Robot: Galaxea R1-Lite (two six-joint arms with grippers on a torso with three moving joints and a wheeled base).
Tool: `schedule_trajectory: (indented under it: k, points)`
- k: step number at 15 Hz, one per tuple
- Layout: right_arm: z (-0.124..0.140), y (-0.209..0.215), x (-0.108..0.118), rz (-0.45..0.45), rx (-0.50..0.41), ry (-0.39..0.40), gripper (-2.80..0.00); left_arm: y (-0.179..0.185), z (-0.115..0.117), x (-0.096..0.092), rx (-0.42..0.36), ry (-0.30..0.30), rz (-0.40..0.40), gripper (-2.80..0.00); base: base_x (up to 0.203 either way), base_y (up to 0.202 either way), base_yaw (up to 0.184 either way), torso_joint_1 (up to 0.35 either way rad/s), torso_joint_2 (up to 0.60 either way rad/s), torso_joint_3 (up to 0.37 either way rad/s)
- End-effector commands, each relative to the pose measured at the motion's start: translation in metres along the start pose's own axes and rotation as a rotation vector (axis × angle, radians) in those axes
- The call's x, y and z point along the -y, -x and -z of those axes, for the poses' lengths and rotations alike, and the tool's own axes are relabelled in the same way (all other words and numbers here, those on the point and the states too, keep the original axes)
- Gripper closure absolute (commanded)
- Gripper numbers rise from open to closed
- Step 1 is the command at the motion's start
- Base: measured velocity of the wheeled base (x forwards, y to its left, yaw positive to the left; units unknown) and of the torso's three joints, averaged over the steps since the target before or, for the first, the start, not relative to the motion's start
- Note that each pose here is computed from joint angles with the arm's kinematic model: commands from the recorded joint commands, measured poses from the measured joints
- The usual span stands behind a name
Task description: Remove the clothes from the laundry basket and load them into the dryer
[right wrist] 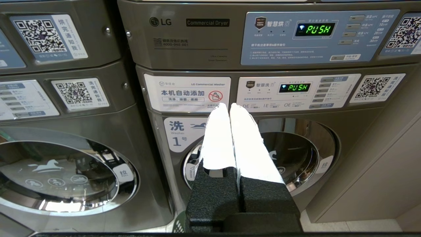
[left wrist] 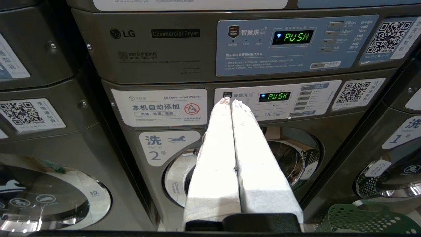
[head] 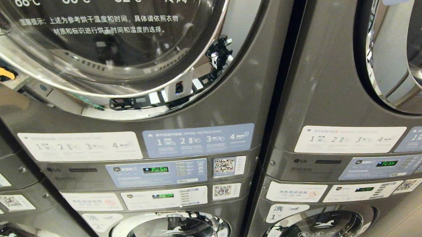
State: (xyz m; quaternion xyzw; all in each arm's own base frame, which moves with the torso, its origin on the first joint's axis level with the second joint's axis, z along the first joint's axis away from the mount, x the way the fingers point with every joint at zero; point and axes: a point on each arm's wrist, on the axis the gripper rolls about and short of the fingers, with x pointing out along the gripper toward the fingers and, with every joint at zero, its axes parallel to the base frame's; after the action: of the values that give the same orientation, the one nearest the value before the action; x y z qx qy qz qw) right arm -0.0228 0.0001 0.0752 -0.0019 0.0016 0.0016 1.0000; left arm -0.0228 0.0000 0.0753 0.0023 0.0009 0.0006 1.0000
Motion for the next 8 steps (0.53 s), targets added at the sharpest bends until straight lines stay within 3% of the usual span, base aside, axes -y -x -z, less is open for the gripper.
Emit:
schedule_trajectory:
  k: [1,8]
  points:
    - [0.0000,0.0000,0.0000,0.000,0.000,0.001,0.00,-0.0001,0.0004,0.0000,-0.001,0.000,0.000,0.00,0.000,0.000,0.000,0.000,0.00,0.000]
    - [0.0000,0.0000,0.0000,-0.001,0.000,0.001,0.00,-0.0001,0.0004,0.0000,-0.001,0.000,0.000,0.00,0.000,0.000,0.000,0.000,0.00,0.000]
